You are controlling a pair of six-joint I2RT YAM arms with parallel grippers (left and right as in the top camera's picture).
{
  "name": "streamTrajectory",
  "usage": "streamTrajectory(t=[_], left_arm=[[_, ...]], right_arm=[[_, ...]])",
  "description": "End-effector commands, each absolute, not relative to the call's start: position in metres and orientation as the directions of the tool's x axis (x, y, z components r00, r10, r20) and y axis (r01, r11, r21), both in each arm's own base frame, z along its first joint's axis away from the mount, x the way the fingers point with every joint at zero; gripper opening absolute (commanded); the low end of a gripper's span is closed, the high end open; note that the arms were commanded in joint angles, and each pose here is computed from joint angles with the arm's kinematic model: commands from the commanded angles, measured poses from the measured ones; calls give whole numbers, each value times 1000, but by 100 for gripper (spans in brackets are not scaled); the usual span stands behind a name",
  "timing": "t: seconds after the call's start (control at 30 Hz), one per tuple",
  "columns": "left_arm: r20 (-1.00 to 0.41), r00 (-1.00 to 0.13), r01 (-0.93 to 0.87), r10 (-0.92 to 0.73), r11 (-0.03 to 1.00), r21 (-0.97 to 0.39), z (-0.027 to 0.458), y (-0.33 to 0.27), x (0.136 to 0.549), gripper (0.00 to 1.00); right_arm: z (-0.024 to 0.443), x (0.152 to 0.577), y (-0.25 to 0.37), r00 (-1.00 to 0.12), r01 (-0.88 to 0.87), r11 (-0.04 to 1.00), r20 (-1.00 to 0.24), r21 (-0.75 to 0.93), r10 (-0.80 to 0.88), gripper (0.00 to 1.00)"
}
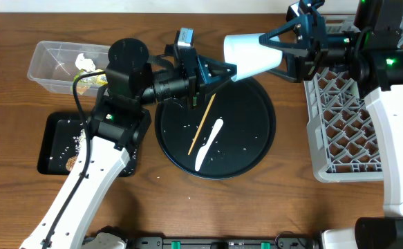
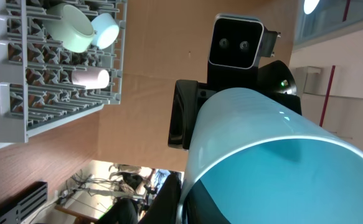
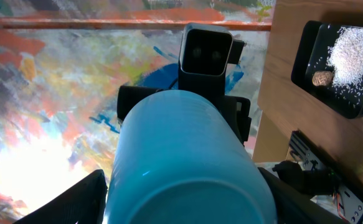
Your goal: Sort waste into correct bins and load items into the dishwasher rack
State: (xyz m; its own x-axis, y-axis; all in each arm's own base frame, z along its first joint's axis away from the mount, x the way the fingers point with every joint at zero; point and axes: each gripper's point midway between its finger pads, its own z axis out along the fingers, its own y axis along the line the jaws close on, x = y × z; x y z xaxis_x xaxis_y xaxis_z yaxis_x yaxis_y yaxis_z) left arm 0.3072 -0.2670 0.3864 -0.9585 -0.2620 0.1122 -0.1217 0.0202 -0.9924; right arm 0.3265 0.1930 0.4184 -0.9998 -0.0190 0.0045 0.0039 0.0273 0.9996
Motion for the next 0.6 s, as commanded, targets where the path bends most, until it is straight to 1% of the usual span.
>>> streamTrajectory(t=[0.0,0.1,0.2,0.27,0.4,0.43,0.5,0.57], left_arm=[[114,-958,-124,-263,20,-992,387,-267,311,6],[114,-958,-124,-262,20,-992,387,-267,311,6],[114,-959,-124,-261,20,-992,387,-267,310,7],[115,-959,-124,-259,20,-992,387,-267,310,7],[115,-960,-124,-256,20,-992,387,-267,310,17],[115,-960,-124,-255,20,-992,387,-267,310,24],[115,-960,-124,-255,20,-992,387,-267,310,32],[115,-961,-124,-252,21,-992,387,-267,309,38]], right_arm=[[424,316,198,-997,-22,5,-22,1000,-68,67],[424,316,198,-997,-22,5,-22,1000,-68,64],[424,316,197,-997,-22,5,-22,1000,-67,56],[424,316,197,-997,-22,6,-22,1000,-67,55],[424,316,197,-998,-22,6,-22,1000,-67,54],[424,316,197,-998,-22,6,-22,1000,-67,53],[424,316,197,-998,-22,6,-22,1000,-67,52],[424,316,197,-998,-23,7,-22,1000,-65,52]])
